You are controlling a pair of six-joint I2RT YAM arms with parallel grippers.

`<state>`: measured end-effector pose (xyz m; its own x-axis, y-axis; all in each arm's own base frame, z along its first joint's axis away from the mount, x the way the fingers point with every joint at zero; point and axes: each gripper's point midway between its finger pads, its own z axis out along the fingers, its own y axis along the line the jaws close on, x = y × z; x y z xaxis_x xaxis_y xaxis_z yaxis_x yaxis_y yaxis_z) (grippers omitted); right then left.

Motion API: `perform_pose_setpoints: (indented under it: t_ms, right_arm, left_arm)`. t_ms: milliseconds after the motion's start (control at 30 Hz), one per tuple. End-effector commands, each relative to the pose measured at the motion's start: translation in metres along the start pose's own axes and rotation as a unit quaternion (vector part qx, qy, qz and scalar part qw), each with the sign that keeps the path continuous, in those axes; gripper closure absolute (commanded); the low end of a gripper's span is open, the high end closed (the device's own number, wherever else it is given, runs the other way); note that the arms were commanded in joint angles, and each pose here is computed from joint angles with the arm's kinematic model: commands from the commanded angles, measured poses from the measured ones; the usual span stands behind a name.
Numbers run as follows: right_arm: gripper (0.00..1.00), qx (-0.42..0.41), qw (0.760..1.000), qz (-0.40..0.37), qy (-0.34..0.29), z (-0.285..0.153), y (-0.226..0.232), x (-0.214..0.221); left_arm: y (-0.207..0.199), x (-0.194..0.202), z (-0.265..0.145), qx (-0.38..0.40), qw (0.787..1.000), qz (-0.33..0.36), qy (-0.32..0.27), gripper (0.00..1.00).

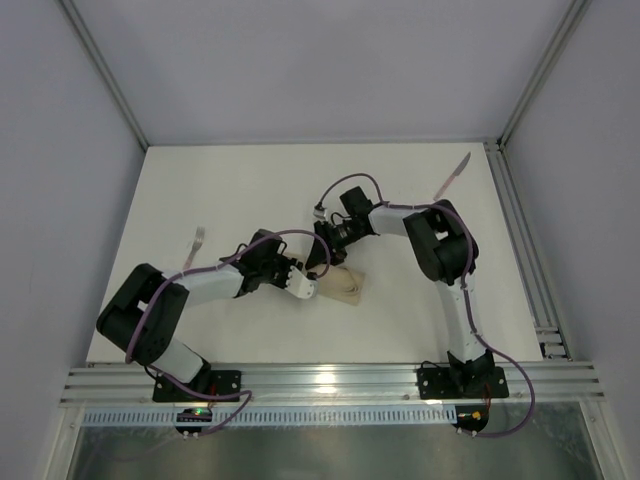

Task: Fold the napkin into a case and place the utensils inside
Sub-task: Pick up the smaller rectangle-folded napkin from the center of the board.

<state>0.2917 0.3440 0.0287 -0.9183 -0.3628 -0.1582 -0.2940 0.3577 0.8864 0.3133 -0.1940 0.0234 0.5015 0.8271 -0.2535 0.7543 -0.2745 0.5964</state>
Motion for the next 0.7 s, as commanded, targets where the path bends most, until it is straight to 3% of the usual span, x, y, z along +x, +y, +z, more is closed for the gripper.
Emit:
perform_pose_setpoints:
  t_ms: [0, 300, 533, 567, 600, 667]
  right_arm:
    - [0.44, 0.121, 0.989, 0.007, -0.083, 0.023, -0.062, -0.017]
    - [0.44, 0.133, 0.989, -0.012, -0.061, 0.062, -0.054, -0.021]
    - [0.78, 0.134, 0.989, -0.011, -0.066, 0.067, -0.058, -0.022]
    - [0.89, 0.13, 0.989, -0.013, -0.066, 0.067, -0.055, -0.023]
    - [0.94, 0.128, 0.989, -0.016, -0.068, 0.067, -0.054, -0.023]
    - [0.96, 0.126, 0.989, -0.021, -0.073, 0.064, -0.049, -0.025]
  left_arm:
    - [-0.04, 0.004, 0.003, 0.056, 0.998, -0.029, -0.005, 0.7]
    - [-0.039, 0.002, 0.004, 0.052, 0.998, -0.037, -0.013, 0.7]
    - [-0.037, 0.006, 0.003, 0.043, 0.998, -0.042, -0.005, 0.7]
    - [-0.036, 0.007, 0.003, 0.041, 0.998, -0.044, -0.004, 0.7]
    - [-0.032, 0.007, 0.003, 0.034, 0.998, -0.046, -0.003, 0.7]
    - [-0.027, 0.009, 0.001, 0.026, 0.998, -0.058, 0.005, 0.69]
